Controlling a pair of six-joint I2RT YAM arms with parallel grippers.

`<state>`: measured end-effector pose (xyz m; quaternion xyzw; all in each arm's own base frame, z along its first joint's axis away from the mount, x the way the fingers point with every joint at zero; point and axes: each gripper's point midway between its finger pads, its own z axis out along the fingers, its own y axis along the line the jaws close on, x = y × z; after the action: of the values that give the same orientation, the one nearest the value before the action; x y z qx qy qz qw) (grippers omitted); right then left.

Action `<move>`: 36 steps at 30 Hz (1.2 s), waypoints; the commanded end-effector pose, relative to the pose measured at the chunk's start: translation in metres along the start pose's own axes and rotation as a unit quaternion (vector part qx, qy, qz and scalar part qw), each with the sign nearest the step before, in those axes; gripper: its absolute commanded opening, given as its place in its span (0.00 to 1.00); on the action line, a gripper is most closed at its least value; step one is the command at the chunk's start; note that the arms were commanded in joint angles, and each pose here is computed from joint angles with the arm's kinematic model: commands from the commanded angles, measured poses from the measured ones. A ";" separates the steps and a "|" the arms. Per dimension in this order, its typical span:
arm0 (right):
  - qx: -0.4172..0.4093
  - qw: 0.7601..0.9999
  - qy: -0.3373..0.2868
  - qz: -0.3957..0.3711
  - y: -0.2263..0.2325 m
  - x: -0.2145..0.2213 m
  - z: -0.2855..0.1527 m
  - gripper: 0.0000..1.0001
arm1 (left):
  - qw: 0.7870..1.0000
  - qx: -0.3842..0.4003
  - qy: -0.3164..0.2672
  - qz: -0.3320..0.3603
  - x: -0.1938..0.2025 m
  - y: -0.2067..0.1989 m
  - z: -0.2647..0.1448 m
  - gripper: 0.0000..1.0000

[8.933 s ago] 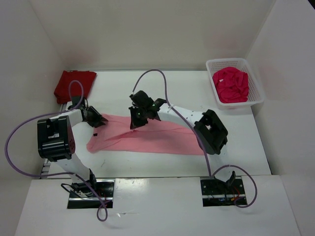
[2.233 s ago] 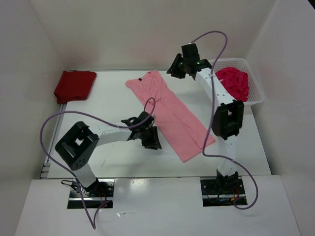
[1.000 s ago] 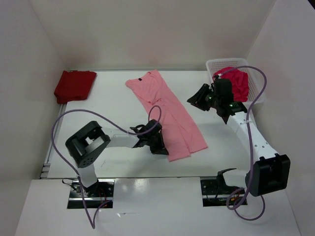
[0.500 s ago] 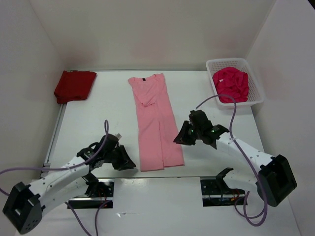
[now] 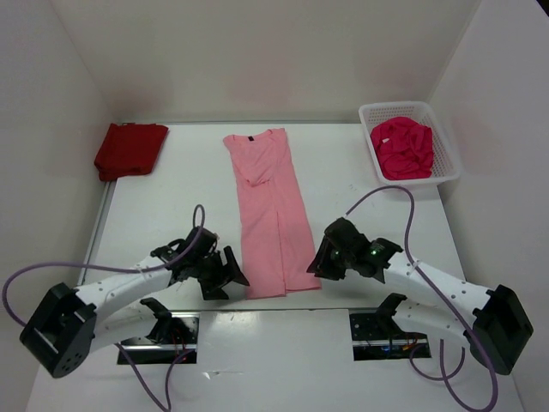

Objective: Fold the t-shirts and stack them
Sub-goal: Rotate the tshirt 90 degrees

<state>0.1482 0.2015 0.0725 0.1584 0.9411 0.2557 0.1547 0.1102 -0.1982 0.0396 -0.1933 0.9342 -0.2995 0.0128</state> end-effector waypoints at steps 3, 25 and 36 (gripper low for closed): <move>0.089 0.994 -0.026 0.052 -0.039 0.009 0.007 0.46 | 0.999 0.010 -0.005 0.042 -0.015 -0.020 0.015 0.68; 0.063 0.996 0.044 0.052 -0.007 0.051 0.045 0.01 | 0.996 -0.017 0.006 0.089 -0.024 -0.018 0.018 0.27; 0.031 0.996 0.045 0.064 0.000 0.063 0.018 0.38 | 0.996 -0.043 0.018 0.073 -0.021 0.009 0.006 0.56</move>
<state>0.0997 0.2378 0.0368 0.1953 0.9499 0.2300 0.0810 0.1381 -0.1933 0.0304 -0.1245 0.9549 -0.2685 0.0249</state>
